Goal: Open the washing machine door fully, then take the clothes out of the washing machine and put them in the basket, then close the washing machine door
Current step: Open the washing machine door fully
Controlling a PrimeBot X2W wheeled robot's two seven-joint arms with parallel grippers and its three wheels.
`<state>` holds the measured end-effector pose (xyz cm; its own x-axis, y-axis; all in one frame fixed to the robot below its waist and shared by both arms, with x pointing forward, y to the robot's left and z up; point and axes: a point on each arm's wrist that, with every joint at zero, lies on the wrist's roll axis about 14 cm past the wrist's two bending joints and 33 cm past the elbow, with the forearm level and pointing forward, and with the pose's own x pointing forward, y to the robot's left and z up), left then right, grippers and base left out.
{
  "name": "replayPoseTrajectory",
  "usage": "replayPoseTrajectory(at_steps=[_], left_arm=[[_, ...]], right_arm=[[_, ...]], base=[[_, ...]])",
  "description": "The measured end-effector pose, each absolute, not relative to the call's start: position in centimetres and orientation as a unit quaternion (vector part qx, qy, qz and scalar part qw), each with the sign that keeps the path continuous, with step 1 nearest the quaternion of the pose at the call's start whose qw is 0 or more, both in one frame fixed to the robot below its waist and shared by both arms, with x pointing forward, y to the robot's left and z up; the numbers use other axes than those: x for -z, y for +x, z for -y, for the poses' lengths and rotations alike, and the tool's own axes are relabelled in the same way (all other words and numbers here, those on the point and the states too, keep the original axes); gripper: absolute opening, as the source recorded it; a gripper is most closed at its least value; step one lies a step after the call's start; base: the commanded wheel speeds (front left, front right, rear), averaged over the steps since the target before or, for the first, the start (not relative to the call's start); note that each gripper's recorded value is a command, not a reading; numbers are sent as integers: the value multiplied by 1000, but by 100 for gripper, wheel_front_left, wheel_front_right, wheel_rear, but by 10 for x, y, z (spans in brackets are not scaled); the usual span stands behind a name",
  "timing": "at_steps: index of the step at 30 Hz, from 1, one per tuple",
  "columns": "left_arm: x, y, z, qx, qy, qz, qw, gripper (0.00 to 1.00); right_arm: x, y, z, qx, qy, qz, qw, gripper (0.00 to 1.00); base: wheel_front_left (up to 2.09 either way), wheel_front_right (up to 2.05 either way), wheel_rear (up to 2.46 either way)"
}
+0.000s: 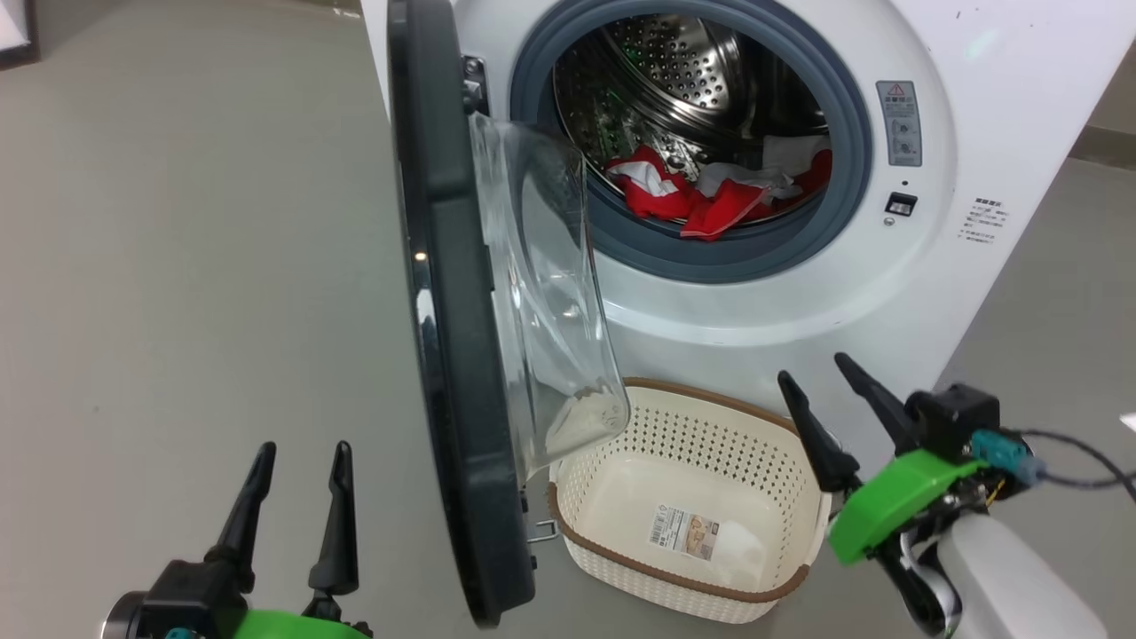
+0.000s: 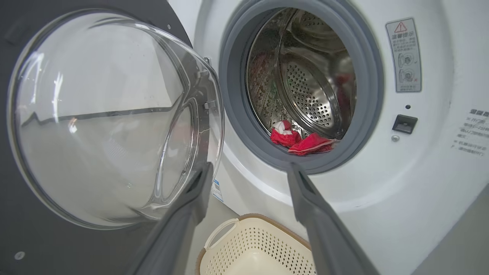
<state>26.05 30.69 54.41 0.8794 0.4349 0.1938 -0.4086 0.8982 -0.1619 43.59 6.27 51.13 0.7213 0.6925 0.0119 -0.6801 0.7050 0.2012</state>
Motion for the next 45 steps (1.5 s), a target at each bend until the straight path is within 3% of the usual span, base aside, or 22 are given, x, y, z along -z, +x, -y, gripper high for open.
replayPoseTrajectory(at_steps=[9, 19, 45], left_arm=[[-543, 267, -303, -210, -58, 110, 970, 100], [-541, 270, -303, -209, -57, 106, 971, 100], [-541, 264, -312, -233, -55, 106, 965, 100]], right_arm=[[-520, 424, -34, -318, 97, 18, 943, 100], [-506, 415, -22, -298, 100, 5, 949, 100], [-503, 413, -23, -297, 102, 0, 949, 100]], base=[[0, 0, 0], [0, 0, 0], [0, 0, 0]])
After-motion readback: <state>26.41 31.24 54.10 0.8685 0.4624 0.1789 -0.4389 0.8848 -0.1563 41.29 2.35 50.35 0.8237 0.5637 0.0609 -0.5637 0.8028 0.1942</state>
